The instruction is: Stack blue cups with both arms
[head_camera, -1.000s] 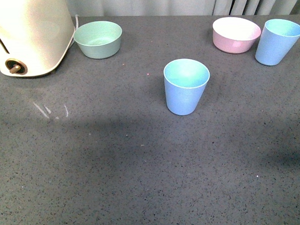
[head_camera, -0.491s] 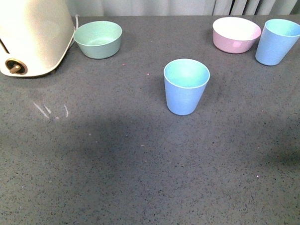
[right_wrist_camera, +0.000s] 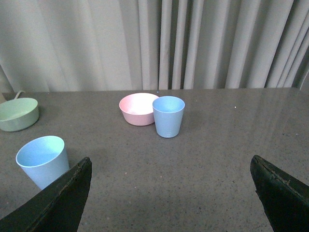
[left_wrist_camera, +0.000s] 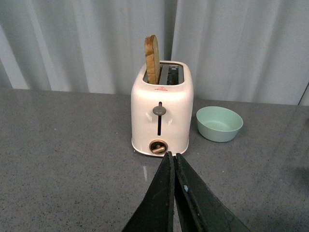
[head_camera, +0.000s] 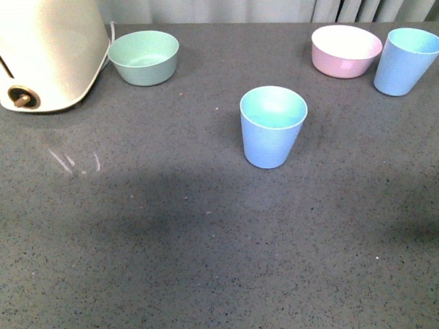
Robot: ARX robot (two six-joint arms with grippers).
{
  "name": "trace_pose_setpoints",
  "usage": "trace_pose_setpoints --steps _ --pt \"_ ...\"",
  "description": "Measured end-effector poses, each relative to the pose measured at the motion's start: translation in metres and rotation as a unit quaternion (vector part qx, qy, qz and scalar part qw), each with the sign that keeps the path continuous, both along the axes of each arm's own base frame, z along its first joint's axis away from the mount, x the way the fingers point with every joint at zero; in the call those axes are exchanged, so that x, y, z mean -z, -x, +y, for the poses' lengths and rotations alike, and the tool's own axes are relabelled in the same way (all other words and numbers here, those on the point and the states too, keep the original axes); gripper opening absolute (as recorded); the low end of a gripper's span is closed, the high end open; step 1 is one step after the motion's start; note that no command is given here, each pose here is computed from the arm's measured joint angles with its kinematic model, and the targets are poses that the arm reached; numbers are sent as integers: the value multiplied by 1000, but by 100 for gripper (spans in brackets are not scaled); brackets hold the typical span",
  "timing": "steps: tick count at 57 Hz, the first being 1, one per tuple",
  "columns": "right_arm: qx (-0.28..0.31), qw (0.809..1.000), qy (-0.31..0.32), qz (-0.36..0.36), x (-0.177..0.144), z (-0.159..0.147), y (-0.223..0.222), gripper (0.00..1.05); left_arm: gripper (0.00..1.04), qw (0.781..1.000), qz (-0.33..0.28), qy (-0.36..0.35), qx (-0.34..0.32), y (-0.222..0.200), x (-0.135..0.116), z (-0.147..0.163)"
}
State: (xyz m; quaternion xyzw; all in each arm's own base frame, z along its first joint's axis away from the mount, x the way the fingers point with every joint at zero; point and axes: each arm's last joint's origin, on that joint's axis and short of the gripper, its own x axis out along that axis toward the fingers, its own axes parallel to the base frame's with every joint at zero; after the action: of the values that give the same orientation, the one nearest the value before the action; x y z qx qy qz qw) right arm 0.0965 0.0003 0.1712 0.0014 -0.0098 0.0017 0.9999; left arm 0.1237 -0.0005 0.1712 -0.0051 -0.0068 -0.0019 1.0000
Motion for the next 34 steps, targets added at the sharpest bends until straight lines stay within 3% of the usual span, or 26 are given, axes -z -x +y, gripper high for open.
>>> trace_pose_setpoints --steps 34 --pt "0 1000 0 0 0 0 0 96 2 1000 -2 0 0 14 0 0"
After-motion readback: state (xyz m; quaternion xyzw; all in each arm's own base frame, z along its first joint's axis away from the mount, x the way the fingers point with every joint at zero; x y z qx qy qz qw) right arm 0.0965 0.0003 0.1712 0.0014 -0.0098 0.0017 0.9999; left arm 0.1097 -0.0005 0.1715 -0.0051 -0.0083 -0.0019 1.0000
